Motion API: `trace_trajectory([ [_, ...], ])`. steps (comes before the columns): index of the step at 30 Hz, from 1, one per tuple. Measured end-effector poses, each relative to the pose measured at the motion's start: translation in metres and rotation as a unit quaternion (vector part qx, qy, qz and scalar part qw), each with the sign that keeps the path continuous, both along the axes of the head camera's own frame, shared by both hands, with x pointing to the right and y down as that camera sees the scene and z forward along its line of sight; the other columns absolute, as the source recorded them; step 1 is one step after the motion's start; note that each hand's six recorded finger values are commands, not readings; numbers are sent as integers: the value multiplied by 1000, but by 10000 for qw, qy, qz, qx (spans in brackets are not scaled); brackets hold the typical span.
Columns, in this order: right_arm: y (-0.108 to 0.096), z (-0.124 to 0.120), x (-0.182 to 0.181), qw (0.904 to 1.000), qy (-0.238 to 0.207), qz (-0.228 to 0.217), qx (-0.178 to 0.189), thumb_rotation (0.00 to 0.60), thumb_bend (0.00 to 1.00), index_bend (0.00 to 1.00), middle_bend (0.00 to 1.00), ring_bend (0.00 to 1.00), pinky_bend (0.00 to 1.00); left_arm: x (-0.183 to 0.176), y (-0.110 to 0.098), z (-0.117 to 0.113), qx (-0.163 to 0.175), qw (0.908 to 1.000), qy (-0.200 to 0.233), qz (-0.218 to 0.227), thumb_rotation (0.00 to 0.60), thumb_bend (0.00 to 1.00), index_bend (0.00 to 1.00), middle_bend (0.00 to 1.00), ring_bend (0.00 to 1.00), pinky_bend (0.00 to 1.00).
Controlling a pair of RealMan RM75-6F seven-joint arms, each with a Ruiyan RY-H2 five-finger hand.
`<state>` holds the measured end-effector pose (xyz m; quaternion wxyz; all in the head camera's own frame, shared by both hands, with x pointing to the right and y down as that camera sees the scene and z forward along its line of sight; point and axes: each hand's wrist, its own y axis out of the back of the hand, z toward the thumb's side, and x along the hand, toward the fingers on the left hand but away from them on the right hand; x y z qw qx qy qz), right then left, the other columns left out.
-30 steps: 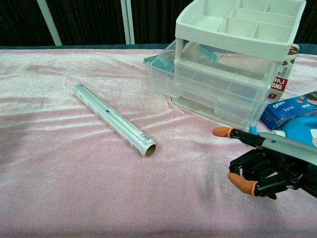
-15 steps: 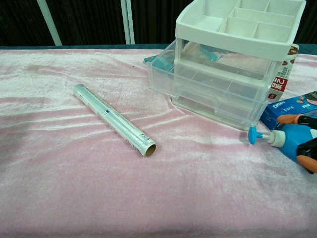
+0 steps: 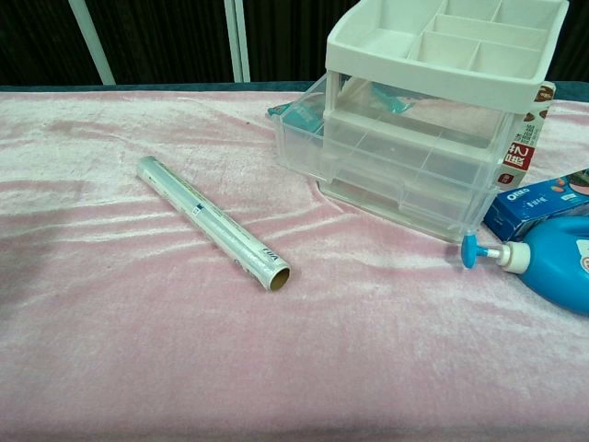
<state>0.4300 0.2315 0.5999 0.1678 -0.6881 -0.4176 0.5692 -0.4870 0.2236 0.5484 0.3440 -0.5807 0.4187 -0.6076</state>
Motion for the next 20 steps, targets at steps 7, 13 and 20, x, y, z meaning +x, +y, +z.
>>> trace_trajectory([
  [7, -1, -35, 18, 9873, 1090, -474, 1056, 600, 179, 0, 145, 244, 257, 3, 4, 0, -113, 9999, -51, 98, 600, 299, 149, 81, 20, 0],
  [13, 5, -49, 7, 9725, 1596, -830, 1477, 600, 178, 0, 137, 244, 257, 2, 6, 0, -275, 9995, -105, 145, 600, 299, 148, 81, 20, 0],
  [20, 6, -58, -1, 9696, 1563, -800, 1704, 600, 179, 0, 138, 244, 257, 3, 3, -2, -174, 9994, -119, 268, 600, 298, 148, 83, 20, 0],
])
